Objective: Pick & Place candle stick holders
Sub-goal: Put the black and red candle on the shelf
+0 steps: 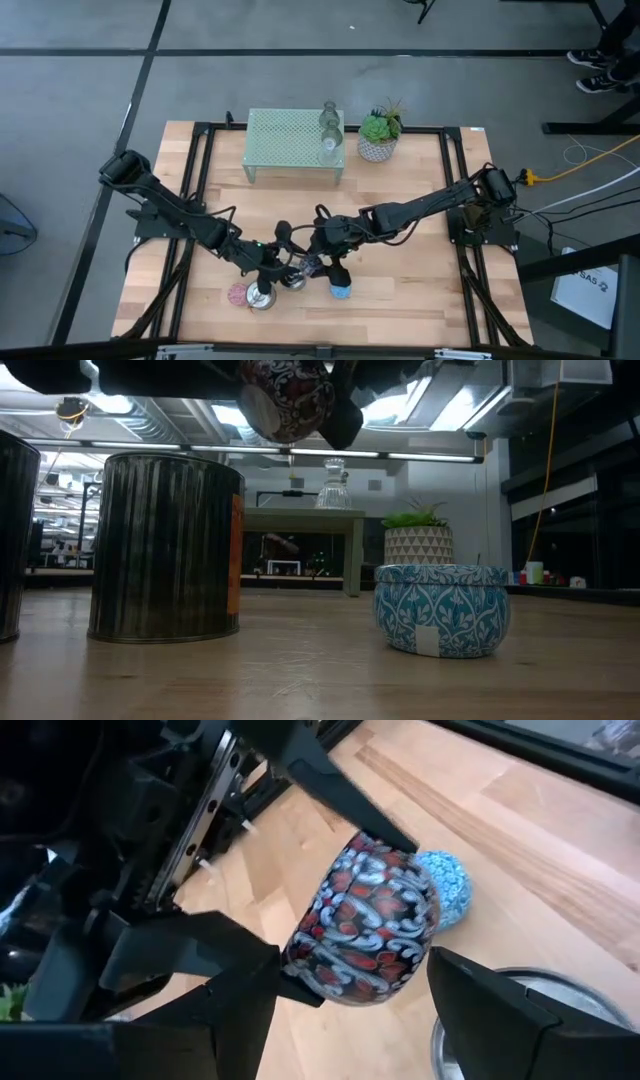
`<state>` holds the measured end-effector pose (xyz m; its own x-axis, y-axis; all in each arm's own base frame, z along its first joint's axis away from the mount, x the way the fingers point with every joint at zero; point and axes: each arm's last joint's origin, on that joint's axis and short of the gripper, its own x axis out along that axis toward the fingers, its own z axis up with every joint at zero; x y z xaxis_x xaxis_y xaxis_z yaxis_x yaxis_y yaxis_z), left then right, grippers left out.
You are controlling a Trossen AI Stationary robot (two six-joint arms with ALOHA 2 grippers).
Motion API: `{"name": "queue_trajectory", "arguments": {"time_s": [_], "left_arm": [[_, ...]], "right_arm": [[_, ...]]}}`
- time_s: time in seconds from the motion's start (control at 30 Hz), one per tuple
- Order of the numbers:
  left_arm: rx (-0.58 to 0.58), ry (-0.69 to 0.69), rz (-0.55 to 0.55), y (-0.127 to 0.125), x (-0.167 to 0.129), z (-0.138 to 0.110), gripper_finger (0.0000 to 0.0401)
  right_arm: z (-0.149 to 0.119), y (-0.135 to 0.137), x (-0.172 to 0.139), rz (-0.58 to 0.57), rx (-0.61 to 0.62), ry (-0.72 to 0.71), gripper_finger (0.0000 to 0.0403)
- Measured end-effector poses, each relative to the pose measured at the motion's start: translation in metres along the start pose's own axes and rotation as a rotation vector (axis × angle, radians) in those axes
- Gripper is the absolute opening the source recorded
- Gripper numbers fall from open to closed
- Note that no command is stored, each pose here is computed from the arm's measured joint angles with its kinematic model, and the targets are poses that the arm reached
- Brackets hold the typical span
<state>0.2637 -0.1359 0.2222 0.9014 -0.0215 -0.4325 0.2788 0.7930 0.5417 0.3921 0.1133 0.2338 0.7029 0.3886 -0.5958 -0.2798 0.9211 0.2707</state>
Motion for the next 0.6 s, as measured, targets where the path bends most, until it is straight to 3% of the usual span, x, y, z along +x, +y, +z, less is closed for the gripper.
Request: {"name": "queue_trajectory", "arguments": {"time_s": [0.43,0.6], "left_arm": [[0.153,-0.055,-0.014,-0.002,0.012,0.001,0.0250],[0.177,-0.059,-0.019,-0.004,0.014,0.000,0.0220]], "right_arm": [[0.004,-0.002,-0.001,0.014,0.000,-0.031,0.0302],[0.004,-0.003,-0.001,0.036,0.006,-0.028,0.0302]]}}
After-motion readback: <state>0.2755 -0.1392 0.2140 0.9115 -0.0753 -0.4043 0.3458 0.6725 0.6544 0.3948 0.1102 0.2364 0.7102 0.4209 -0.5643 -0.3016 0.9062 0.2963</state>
